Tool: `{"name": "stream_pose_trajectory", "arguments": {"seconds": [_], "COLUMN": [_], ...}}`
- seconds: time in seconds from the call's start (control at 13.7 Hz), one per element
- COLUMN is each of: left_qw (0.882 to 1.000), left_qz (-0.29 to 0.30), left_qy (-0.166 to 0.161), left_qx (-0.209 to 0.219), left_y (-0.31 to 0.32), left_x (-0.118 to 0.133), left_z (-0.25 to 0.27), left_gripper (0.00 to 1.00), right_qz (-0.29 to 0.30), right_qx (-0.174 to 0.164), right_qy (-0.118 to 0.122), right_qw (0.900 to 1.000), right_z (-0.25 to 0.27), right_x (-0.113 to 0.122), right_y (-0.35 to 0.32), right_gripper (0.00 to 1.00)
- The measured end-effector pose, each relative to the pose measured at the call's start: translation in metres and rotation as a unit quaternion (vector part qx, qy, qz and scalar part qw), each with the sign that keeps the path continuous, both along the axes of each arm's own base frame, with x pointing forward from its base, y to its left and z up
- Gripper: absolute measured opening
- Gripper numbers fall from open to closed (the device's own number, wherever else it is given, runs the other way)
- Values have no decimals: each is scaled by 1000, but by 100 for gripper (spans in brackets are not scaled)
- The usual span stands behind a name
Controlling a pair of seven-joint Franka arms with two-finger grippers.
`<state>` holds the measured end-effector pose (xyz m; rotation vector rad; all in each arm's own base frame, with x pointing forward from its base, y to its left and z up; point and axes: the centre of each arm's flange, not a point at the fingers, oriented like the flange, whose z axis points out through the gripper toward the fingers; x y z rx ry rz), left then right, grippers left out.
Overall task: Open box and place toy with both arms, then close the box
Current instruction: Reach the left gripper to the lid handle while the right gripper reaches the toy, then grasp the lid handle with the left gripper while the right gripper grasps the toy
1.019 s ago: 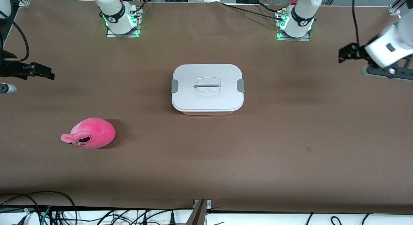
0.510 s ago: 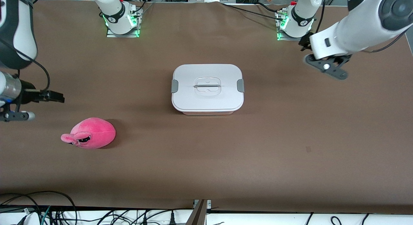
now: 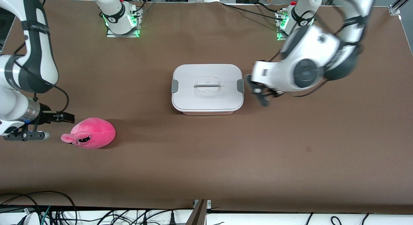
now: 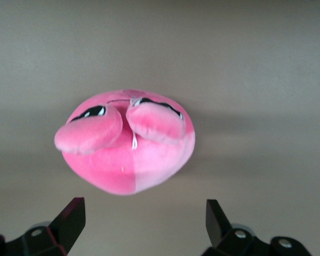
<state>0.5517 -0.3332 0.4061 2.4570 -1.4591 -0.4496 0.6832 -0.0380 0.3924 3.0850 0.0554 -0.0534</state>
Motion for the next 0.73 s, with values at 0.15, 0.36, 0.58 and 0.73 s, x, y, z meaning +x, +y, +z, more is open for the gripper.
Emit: {"name": "stream_pose_trajectory", "arguments": {"seconds": [0.15, 0.36, 0.58, 0.73], "left_qw": [998, 989, 983, 981], "left_qz": [-44, -88, -112, -118], "left_qy": [-41, -98, -129, -140], "left_qx": [-30, -60, -62, -58], "left_y": [-70, -130, -155, -156], "left_x": [-23, -52, -59, -52], "left_z": [-9, -5, -27, -46], "left_gripper": [100, 100, 100, 96], "right_qz": [6, 8, 9, 9], "right_qx": [0, 4, 4, 4], "right_qy": [-12, -25, -35, -41], "right_qw": [1000, 1000, 999, 999], "right_z": [-10, -22, -40, -58], "right_x": [6, 13, 17, 17], "right_y": [7, 14, 15, 14], "right_gripper": [100, 100, 100, 100]}}
